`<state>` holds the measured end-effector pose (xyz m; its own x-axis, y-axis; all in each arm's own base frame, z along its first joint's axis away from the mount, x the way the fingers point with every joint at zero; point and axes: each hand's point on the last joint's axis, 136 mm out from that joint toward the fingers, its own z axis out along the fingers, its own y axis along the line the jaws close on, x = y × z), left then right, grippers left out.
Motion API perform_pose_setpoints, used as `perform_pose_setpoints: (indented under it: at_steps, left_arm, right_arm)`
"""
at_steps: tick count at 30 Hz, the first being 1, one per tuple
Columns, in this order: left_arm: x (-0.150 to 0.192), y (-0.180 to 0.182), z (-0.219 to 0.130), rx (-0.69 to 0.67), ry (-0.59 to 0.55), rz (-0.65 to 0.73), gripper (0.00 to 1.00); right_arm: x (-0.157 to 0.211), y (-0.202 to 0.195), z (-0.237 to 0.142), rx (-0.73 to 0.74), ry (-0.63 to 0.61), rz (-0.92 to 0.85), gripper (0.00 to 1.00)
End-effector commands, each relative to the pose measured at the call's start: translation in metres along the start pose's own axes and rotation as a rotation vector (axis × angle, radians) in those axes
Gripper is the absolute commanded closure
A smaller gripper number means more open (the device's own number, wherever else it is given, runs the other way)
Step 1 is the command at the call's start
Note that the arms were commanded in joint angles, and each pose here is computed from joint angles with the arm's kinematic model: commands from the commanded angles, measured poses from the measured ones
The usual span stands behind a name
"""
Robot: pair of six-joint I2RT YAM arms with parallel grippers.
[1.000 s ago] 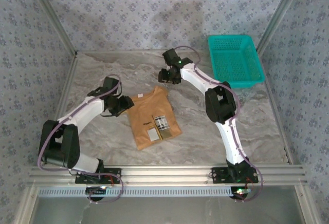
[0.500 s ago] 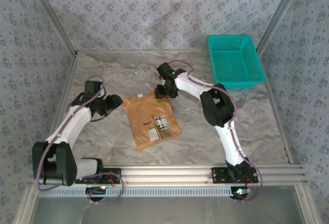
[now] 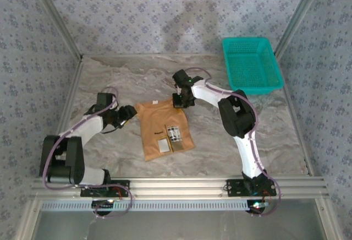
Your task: Fold the inside-out t-shirt
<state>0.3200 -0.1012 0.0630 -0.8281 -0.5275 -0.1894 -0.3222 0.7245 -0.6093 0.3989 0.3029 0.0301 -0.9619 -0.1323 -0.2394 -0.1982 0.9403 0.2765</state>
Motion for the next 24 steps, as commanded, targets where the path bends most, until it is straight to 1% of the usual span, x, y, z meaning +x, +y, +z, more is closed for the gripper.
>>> perform_pose_setpoints:
  at_steps: [1,6,8,14,17,22,23,24]
  left_arm:
    - [-0.025,-0.032,0.010,0.074,-0.041,0.073,0.43]
    - [-0.031,-0.042,0.032,0.070,-0.010,0.103,0.44]
    - [-0.032,-0.046,0.043,0.074,0.005,0.107,0.45]
    - [-0.019,-0.047,0.076,0.042,0.086,0.109,0.48]
    - [-0.012,-0.043,0.087,0.015,0.120,0.108,0.49]
    - [-0.004,-0.039,0.093,-0.034,0.141,0.132,0.48]
    - [-0.002,-0.040,0.095,-0.036,0.145,0.134,0.49]
    - [0.001,-0.041,0.098,-0.031,0.153,0.137,0.54]
  right_arm:
    - [0.002,-0.002,-0.008,-0.001,0.000,0.000,0.95]
    - [0.001,0.001,-0.006,-0.021,0.000,-0.002,0.96]
    - [0.000,0.003,-0.007,-0.025,0.000,-0.006,0.96]
    - [-0.003,0.001,-0.008,-0.037,0.001,0.000,0.96]
    - [-0.006,0.002,-0.011,-0.048,-0.005,0.003,0.96]
    - [-0.010,0.001,-0.012,-0.062,-0.011,0.008,0.96]
    - [-0.010,0.002,-0.011,-0.065,-0.009,0.008,0.96]
    - [-0.011,0.002,-0.011,-0.070,-0.008,0.012,0.96]
